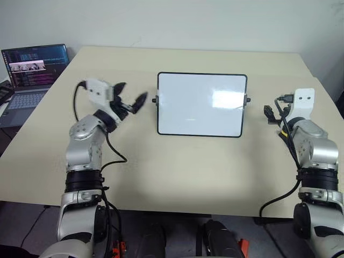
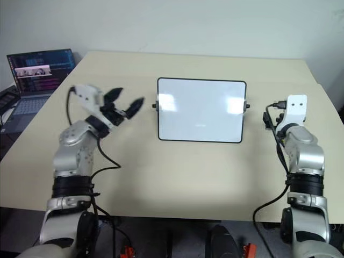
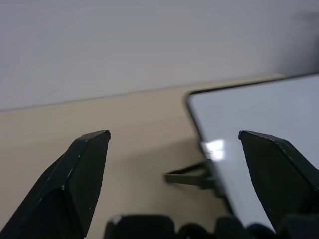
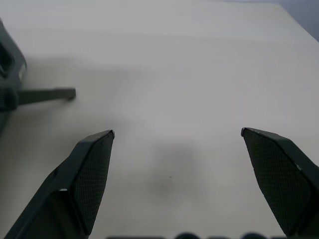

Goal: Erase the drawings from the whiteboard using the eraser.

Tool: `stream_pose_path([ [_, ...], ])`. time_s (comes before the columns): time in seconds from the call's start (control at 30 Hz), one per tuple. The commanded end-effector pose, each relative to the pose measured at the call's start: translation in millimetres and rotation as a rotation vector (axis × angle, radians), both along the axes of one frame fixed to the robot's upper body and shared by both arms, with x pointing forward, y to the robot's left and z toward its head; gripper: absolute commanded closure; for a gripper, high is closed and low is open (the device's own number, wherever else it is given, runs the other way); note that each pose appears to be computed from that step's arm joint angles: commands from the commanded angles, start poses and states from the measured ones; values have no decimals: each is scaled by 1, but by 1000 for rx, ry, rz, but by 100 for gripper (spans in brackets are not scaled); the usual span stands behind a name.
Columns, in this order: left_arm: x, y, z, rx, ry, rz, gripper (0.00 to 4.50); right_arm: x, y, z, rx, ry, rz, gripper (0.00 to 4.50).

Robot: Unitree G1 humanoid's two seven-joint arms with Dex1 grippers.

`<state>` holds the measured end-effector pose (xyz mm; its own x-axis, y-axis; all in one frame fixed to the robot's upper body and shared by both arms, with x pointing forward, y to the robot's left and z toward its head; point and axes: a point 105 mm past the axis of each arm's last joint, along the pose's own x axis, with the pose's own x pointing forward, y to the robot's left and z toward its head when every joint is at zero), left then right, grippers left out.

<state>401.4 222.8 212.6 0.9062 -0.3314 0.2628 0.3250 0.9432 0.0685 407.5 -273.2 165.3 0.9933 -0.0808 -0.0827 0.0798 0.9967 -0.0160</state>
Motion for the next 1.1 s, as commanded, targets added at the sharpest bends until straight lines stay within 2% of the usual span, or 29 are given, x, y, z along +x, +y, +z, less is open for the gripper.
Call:
stream_pose_path([
  [0.03,3,12,-15,25,5,111,0,0,-1,9,15,-82,-12,2],
  [0.23,8,1,-47,61,45,170,0,7,9,-7,28,-100,-13,2],
  [0.5,12,-17,-64,88,18,230,0,14,14,-20,93,-143,33,2],
  [0.63,6,-10,-79,61,35,290,0,16,32,-23,106,-183,92,2],
  [0.97,3,-3,-97,56,74,322,0,20,72,-37,108,-178,148,2],
  [1.1,7,-3,-93,41,76,306,0,21,72,-40,92,-177,123,2],
])
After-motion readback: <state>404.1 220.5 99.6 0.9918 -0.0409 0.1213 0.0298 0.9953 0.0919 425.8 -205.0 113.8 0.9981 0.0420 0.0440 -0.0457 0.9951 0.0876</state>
